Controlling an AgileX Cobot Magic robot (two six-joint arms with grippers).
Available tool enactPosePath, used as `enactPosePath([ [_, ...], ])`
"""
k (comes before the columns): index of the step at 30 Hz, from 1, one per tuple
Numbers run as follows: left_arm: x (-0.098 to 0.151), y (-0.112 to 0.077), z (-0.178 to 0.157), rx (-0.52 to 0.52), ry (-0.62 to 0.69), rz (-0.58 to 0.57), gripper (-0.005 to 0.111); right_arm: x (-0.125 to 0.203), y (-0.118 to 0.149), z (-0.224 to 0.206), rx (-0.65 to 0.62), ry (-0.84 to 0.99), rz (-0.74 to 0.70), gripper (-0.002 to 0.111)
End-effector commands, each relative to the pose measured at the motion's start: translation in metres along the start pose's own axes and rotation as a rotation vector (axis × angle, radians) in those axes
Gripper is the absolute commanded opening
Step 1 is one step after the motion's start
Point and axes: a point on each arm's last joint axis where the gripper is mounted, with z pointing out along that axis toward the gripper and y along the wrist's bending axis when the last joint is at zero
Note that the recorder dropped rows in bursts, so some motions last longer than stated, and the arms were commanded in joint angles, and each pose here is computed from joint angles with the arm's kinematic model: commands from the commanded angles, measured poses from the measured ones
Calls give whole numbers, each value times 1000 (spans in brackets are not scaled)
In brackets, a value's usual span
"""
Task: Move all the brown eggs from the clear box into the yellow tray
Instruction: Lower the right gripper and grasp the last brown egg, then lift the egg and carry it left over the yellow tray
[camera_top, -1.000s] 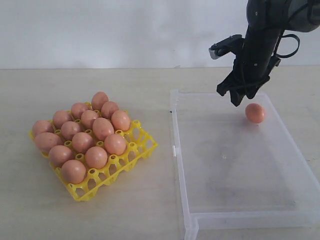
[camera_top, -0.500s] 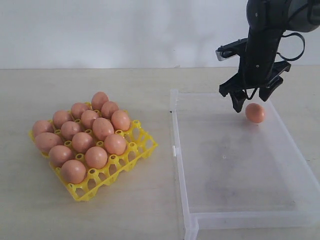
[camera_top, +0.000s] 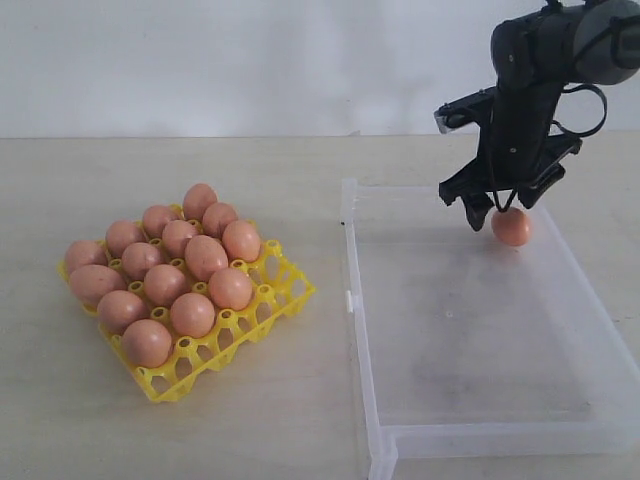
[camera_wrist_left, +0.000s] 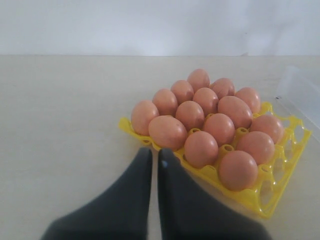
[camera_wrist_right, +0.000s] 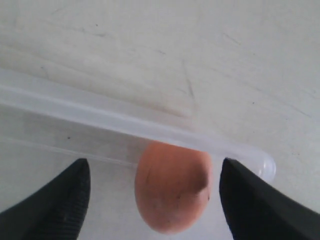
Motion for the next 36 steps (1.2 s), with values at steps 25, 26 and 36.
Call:
enactPosePath([
  [25, 0, 0, 0, 6, -4, -3, 4, -6, 28, -8, -290, -38, 273, 0],
  [26, 0, 0, 0, 6, -4, -3, 4, -12, 38, -20, -344, -102, 257, 0],
  [36, 0, 0, 0, 6, -4, -3, 4, -23, 112, -160, -201, -620, 198, 0],
])
